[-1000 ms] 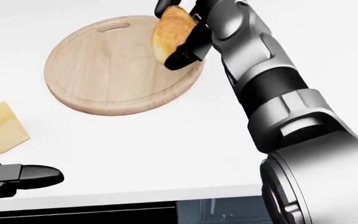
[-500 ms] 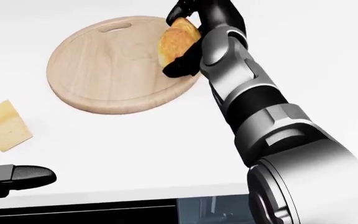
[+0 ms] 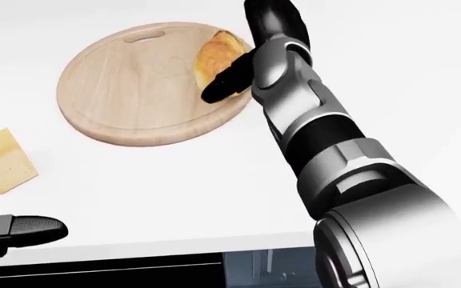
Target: Place the bread and cheese on the cutting board.
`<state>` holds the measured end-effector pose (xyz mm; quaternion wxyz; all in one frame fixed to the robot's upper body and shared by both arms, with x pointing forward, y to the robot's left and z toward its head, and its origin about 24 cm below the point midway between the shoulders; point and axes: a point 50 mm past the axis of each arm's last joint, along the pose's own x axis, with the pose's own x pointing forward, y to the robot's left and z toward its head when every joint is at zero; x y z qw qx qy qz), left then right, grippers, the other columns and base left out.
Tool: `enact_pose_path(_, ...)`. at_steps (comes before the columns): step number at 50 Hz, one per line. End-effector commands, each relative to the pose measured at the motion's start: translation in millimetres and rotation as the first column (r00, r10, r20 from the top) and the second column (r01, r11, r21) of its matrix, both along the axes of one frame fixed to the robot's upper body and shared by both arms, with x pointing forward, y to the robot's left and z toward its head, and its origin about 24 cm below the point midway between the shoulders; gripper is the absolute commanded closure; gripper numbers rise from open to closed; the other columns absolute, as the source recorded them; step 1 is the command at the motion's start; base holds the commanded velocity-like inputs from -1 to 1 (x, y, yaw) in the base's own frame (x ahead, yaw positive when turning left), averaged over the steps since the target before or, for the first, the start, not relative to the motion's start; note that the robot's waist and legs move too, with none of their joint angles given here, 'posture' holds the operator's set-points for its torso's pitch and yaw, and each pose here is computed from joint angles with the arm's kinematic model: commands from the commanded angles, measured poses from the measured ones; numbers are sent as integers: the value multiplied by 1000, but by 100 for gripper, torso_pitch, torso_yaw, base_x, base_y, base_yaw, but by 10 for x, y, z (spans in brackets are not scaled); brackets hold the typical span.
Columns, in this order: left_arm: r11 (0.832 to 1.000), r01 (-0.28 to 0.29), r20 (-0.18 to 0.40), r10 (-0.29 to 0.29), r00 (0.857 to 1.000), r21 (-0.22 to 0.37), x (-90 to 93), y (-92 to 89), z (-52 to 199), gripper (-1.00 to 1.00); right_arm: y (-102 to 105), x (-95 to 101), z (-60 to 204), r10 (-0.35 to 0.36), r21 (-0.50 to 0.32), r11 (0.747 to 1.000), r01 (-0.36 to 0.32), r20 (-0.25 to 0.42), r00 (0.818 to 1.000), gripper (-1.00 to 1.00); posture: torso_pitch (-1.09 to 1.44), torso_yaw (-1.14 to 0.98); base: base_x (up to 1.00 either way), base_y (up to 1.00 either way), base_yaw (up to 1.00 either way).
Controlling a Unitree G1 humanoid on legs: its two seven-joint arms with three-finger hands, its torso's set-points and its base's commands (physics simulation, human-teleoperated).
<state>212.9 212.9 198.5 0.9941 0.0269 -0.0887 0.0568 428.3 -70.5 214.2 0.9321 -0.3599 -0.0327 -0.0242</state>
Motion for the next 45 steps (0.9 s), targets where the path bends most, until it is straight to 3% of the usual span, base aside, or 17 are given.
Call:
enact_pose_path(1,1000,-1,75,-1,997,24,-37,-13,119,-100,45,2,300,20,1,1000,-20,105,994,-100,0,0,0,0,0)
enact_pose_path(7,1000,-3,76,1,997,24,-39,-8,119,-100,47,3,302,30,3,1000,-30,98,995,-100,0,0,0,0,0)
enact_pose_path(13,998,-43,91,39,995,43,-23,105,202,-100,104,-5,561,110,64,991,-118,116,987,-100,0,0,0,0,0)
enact_pose_path(16,989,-61,119,45,992,133,-43,141,423,-100,184,-35,730,192,100,973,-206,132,972,-100,0,0,0,0,0)
enact_pose_path(21,964,-59,121,28,992,260,-7,187,617,-100,286,-103,740,274,124,947,-297,171,946,-100,0,0,0,0,0)
enact_pose_path(23,959,-41,93,16,996,279,53,218,595,-100,314,-192,757,306,149,931,-333,182,935,-100,0,0,0,0,0)
enact_pose_path(26,949,-25,57,8,998,314,110,249,510,-100,271,-589,708,347,193,903,-383,196,917,-100,0,0,0,0,0)
enact_pose_path(29,942,25,11,-30,999,336,169,241,405,-100,217,-891,647,362,236,884,-404,202,910,-100,0,0,0,0,0)
enact_pose_path(31,947,45,-30,-38,999,318,271,281,292,-100,156,-1082,595,360,271,872,-408,210,909,-100,0,0,0,0,0)
enact_pose_path(37,927,90,-60,-73,995,365,302,257,255,-100,28,-1378,418,368,332,843,-423,218,904,-100,0,0,0,0,0)
enact_pose_path(45,911,79,-70,-56,996,404,399,320,292,-100,-104,-1728,161,375,388,819,-423,197,906,-100,0,0,0,0,0)
